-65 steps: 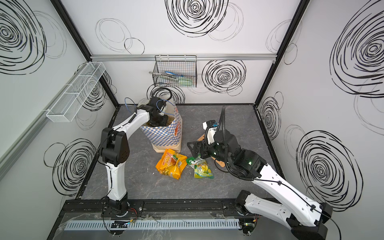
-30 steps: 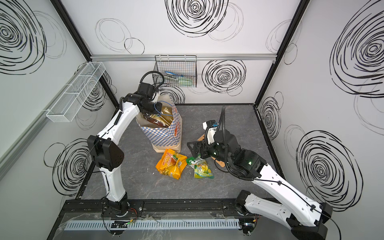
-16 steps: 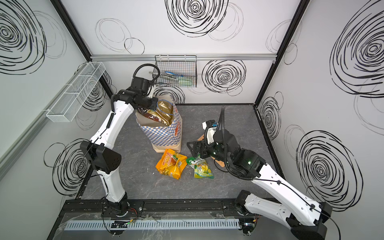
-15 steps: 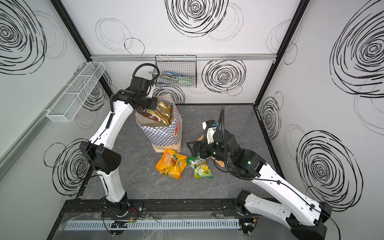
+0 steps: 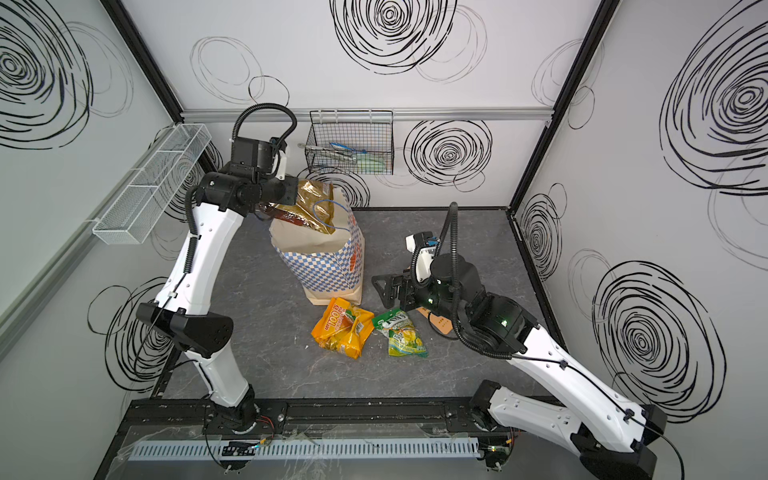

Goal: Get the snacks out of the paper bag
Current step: 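Lift the gold candy bag up out of the paper bag with the left gripper, then carry the gold candy bag past the paper bag and drop it beside the chip bag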

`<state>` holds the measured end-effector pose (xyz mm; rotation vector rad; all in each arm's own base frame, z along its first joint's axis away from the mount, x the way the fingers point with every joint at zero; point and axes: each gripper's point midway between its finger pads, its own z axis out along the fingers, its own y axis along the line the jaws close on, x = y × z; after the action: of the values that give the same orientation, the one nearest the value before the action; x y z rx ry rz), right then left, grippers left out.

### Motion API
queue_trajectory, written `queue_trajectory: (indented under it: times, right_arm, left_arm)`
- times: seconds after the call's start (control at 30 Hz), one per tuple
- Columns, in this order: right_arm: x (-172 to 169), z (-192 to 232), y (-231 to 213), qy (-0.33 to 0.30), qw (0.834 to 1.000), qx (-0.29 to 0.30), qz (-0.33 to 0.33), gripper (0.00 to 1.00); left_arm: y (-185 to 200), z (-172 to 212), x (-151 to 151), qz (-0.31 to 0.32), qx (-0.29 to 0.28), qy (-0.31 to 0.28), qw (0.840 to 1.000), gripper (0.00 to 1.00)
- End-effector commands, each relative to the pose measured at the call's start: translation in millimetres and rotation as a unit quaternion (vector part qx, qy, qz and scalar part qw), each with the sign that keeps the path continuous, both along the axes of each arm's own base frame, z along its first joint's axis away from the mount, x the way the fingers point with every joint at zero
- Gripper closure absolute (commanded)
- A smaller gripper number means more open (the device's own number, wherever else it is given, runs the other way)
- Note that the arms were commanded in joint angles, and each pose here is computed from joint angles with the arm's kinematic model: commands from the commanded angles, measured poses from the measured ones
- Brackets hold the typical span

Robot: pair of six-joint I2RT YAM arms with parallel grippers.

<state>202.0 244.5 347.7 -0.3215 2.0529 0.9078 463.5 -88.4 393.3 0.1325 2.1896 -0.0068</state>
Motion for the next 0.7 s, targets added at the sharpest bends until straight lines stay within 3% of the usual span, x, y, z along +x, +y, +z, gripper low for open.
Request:
queue_trajectory:
  times: [0.0, 0.33, 0.67]
  right_arm:
    - [-1.0, 14.1, -3.0, -0.018, 1.0, 0.011, -0.003, 0.03]
    - [-0.9, 17.1, -9.6, -0.023, 1.0, 0.01, -0.014, 0.03]
    - [0.0, 37.2, -17.5, -0.047, 0.999, 0.01, -0.024, 0.03]
  left_arm:
    - [24.7, 105.6, -20.1, 0.036, -0.003, -0.159, 0.987, 1.0]
    - [33.9, 179.7, -69.6, 0.045, -0.026, -0.262, 0.964, 1.0]
    - [-43.7, 233.6, -126.3, -0.104, -0.136, -0.337, 0.926, 1.0]
